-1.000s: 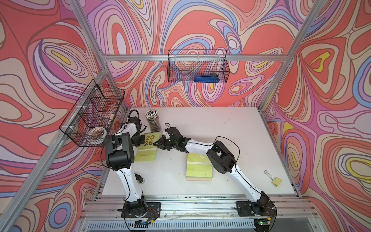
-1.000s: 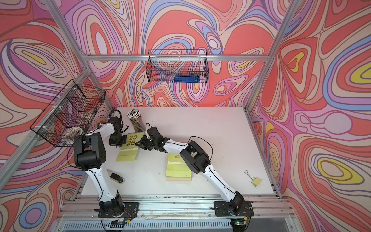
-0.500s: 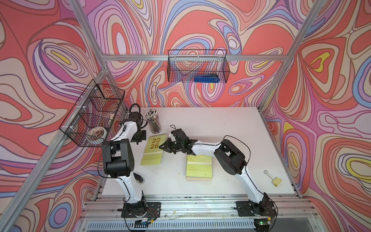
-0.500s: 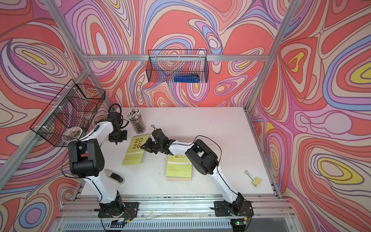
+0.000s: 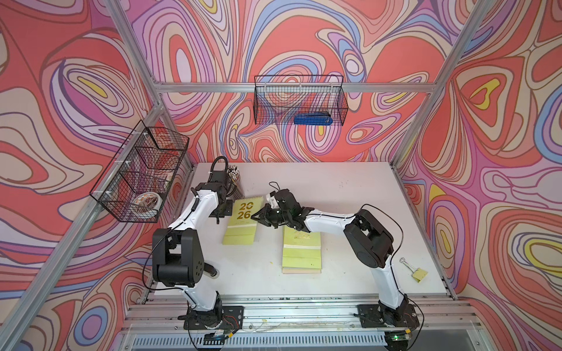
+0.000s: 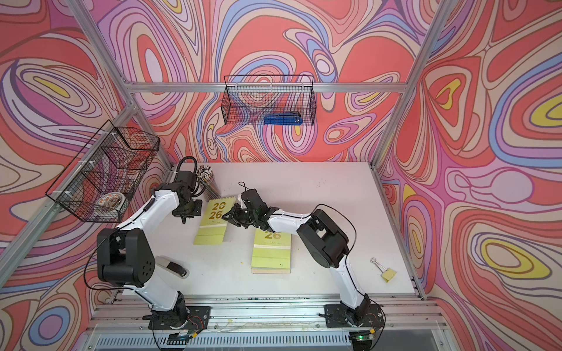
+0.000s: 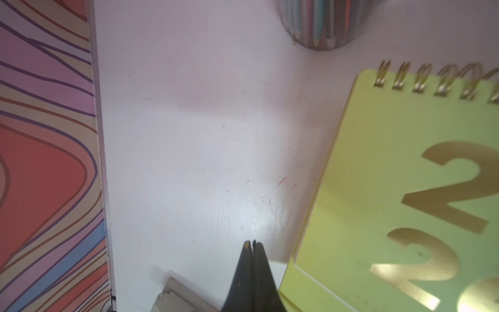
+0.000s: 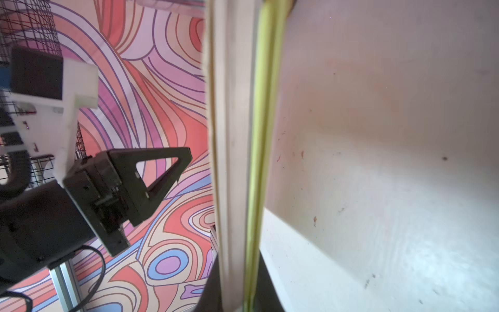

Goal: Stack the calendars
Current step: Place the calendar at the calendar.

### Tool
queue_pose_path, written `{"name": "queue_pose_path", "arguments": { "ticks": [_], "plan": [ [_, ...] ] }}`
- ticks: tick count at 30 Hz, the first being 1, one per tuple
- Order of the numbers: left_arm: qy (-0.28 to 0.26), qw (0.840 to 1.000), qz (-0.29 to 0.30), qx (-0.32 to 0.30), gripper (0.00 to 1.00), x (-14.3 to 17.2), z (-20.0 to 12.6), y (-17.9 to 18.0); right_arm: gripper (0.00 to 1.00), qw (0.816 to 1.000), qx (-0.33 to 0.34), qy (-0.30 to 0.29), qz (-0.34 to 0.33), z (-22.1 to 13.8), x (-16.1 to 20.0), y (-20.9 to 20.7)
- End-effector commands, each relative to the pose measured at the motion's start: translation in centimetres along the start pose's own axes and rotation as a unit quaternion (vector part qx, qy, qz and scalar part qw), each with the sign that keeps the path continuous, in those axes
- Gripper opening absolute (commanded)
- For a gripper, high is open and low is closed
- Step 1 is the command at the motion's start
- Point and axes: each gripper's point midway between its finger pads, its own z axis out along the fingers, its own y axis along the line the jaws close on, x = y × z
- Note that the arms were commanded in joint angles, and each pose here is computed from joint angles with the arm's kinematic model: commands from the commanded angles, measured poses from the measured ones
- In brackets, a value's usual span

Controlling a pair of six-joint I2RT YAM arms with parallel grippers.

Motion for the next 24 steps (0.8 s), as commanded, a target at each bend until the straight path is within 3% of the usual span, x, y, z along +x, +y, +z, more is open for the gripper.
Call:
{"name": "queue_pose_path", "arguments": {
  "ticks": [1,7,13,24],
  "plan": [
    [0.005,1.0,-0.013,-0.018,0.0,1.6,-1.5,0.4,0.0,0.998,-0.033,-0.007,-0.055,-2.8,-0.2,4.2],
    [-0.032,0.999,-0.015,-0.008,0.0,1.7,-4.5,-0.6,0.0,0.997,-0.035,-0.011,-0.073,-6.0,-0.6,4.2],
    [-0.069,0.997,0.001,0.021,0.0,2.2,-7.5,-3.8,0.0,0.995,-0.027,-0.01,-0.097,-9.4,-1.0,4.1],
    [-0.108,0.985,-0.004,0.135,0.0,5.7,-10.5,-10.3,0.0,0.993,-0.019,0.006,-0.115,-17.3,0.4,1.9]
  ]
}}
